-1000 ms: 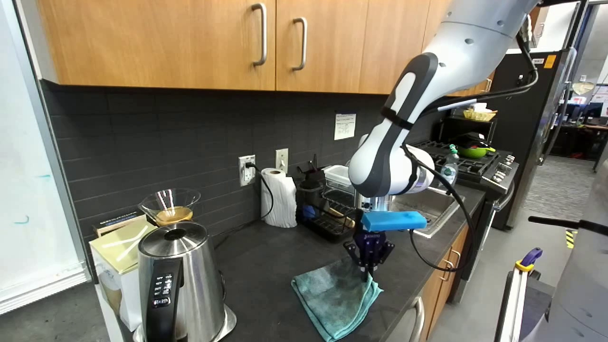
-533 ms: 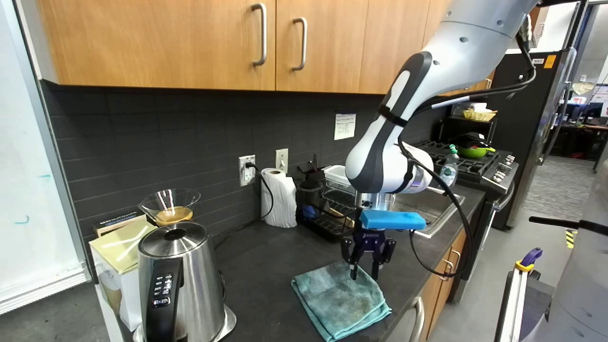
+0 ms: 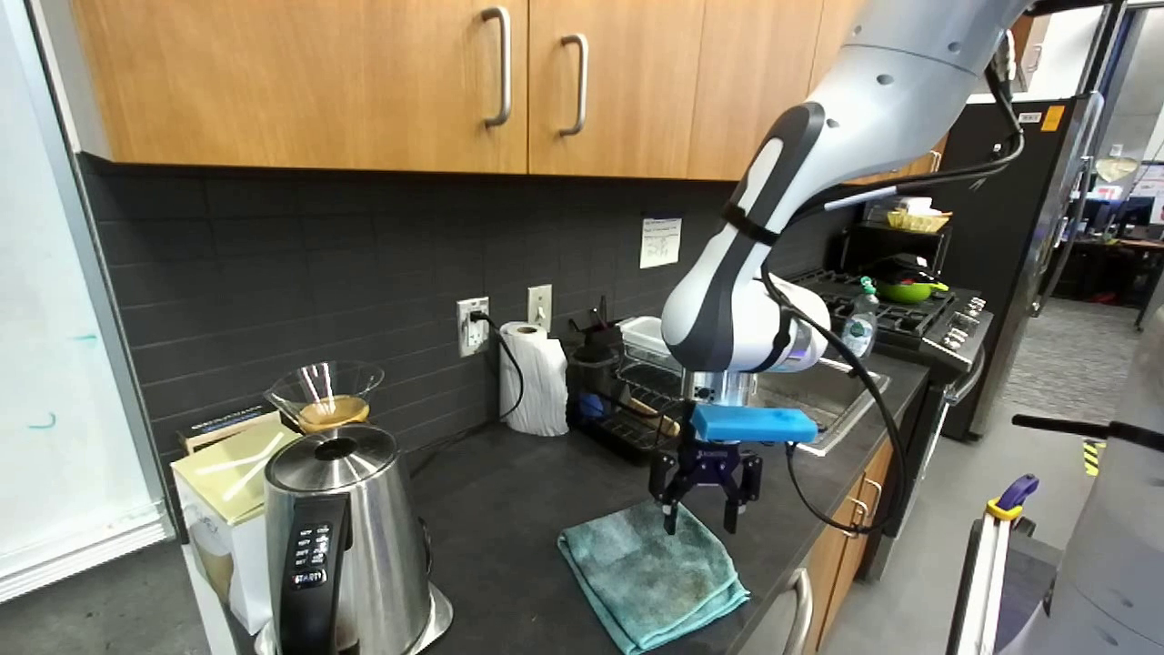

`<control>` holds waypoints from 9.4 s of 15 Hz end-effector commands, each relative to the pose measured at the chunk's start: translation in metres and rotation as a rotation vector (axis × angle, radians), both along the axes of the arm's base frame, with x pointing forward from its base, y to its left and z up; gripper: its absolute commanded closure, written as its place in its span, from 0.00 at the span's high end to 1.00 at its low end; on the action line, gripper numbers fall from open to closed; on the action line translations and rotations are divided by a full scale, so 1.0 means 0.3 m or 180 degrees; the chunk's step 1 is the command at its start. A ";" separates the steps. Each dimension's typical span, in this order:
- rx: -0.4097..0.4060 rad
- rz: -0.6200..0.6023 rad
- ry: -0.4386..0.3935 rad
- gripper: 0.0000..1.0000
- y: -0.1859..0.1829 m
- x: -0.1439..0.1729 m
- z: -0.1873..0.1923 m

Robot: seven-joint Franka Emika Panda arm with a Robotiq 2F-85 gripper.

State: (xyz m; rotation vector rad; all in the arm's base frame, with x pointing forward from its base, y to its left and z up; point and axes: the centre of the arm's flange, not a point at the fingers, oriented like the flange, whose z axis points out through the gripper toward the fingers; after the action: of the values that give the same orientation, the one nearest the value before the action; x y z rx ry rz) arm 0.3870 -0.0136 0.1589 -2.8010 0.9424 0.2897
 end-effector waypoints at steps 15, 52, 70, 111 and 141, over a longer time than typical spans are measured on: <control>0.0378 -0.0140 0.0120 1.00 -0.083 -0.089 -0.164; 0.0264 0.0549 -0.0166 1.00 -0.062 -0.090 -0.232; 0.0273 0.0508 -0.0166 0.27 -0.064 -0.090 -0.228; -0.0187 0.0912 0.0084 1.00 0.015 0.211 -0.185; -0.0217 0.0916 0.0131 0.00 0.007 0.229 -0.173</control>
State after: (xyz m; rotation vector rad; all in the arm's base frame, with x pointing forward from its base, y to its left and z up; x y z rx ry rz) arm 0.4572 -0.0129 0.1005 -2.9990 0.5629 0.3666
